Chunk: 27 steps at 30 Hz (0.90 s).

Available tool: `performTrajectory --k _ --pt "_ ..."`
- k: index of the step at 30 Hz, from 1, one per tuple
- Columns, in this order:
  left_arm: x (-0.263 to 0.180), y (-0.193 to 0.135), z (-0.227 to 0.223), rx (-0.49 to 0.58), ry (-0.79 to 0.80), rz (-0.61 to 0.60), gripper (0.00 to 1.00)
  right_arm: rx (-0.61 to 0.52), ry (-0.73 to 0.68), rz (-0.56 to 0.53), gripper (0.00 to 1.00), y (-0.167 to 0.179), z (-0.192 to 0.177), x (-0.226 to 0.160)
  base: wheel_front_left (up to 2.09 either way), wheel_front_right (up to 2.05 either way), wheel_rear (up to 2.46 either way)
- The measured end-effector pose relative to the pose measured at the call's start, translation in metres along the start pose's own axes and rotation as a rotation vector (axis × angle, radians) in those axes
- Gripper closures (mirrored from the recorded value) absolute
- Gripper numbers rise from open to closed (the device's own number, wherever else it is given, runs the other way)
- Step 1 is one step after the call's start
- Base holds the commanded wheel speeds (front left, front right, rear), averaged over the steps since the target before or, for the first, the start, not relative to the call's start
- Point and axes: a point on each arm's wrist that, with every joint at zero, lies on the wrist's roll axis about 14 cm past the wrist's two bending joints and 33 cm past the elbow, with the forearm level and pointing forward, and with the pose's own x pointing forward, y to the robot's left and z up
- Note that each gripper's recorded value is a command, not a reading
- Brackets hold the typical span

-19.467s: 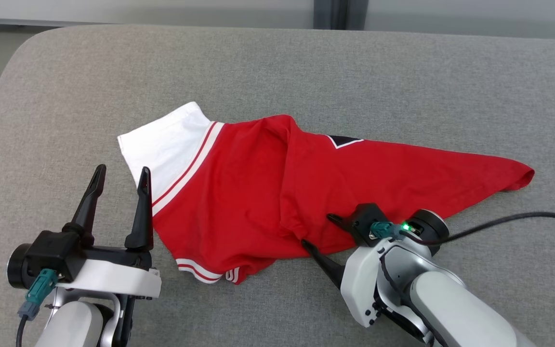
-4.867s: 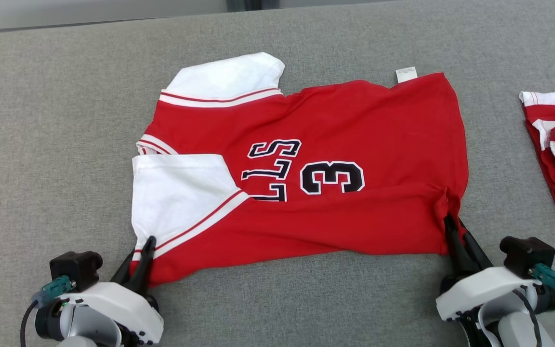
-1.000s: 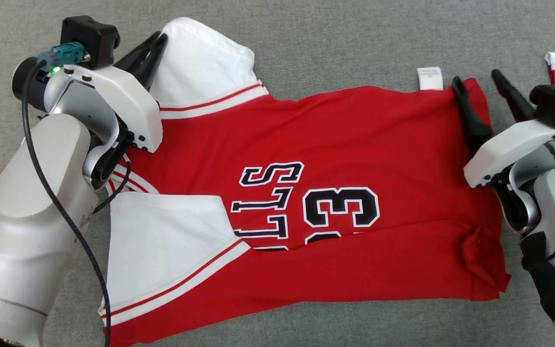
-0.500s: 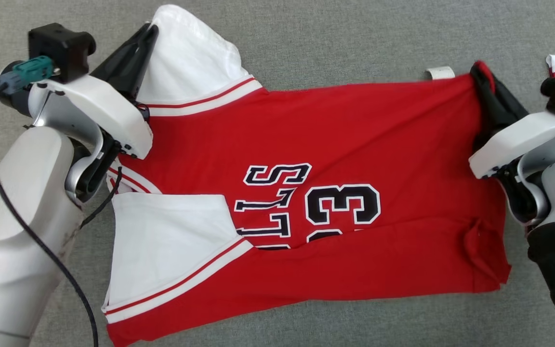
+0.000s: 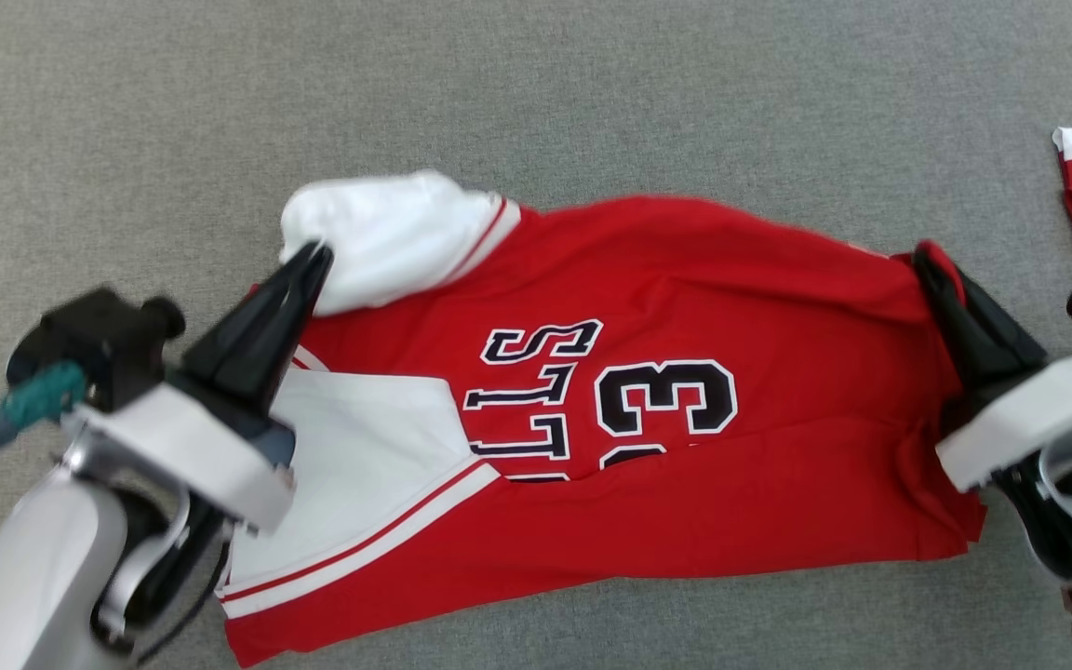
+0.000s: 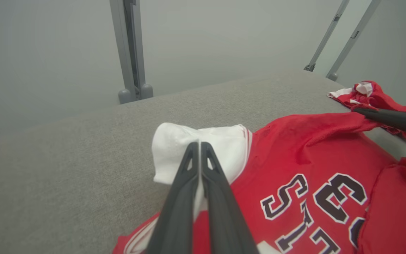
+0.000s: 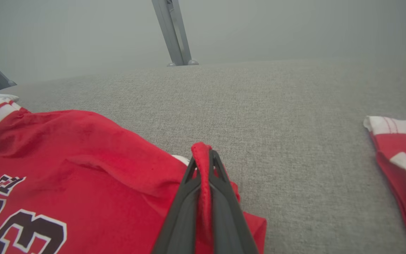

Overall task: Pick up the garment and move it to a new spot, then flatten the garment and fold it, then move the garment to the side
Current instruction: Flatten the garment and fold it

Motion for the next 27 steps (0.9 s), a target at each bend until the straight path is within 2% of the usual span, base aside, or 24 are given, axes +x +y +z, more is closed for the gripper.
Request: performTrajectory --k 9,16,17,18,19,20,21,27 --pt "-0.056 -0.015 -0.036 -0.087 0.153 0.053 1.0 0.073 0.056 -0.053 1.0 0.002 -0.024 -0.037 0.0 0.0 0.0" --pt "-0.077 -0.018 -0.053 -0.171 0.205 0.11 1.0 0.117 0.098 -0.072 1.0 0.009 -0.042 -0.048 0.0 0.0 0.0" --pt "-0.079 -0.019 -0.056 -0.186 0.211 0.115 1.0 0.123 0.108 -0.074 0.85 0.01 -0.046 -0.05 0.0 0.0 0.0" --pt "-0.081 -0.019 -0.059 -0.198 0.22 0.119 1.0 0.128 0.114 -0.078 0.34 0.011 -0.049 -0.051 0.0 0.0 0.0" --pt "-0.082 -0.02 -0.061 -0.206 0.223 0.122 0.76 0.135 0.118 -0.082 0.0 0.011 -0.051 -0.053 0.0 0.0 0.0" --pt "-0.082 -0.02 -0.061 -0.218 0.221 0.128 0.36 0.143 0.119 -0.085 0.0 0.012 -0.052 -0.054 0.0 0.0 0.0" --pt "-0.082 -0.018 -0.062 -0.222 0.215 0.138 0.0 0.152 0.117 -0.089 0.0 0.013 -0.053 -0.055 0.0 0.0 0.0" --pt "-0.081 -0.009 -0.046 -0.24 0.101 0.199 0.0 0.178 0.063 -0.124 0.0 0.015 -0.046 -0.072 0.0 0.0 0.0"
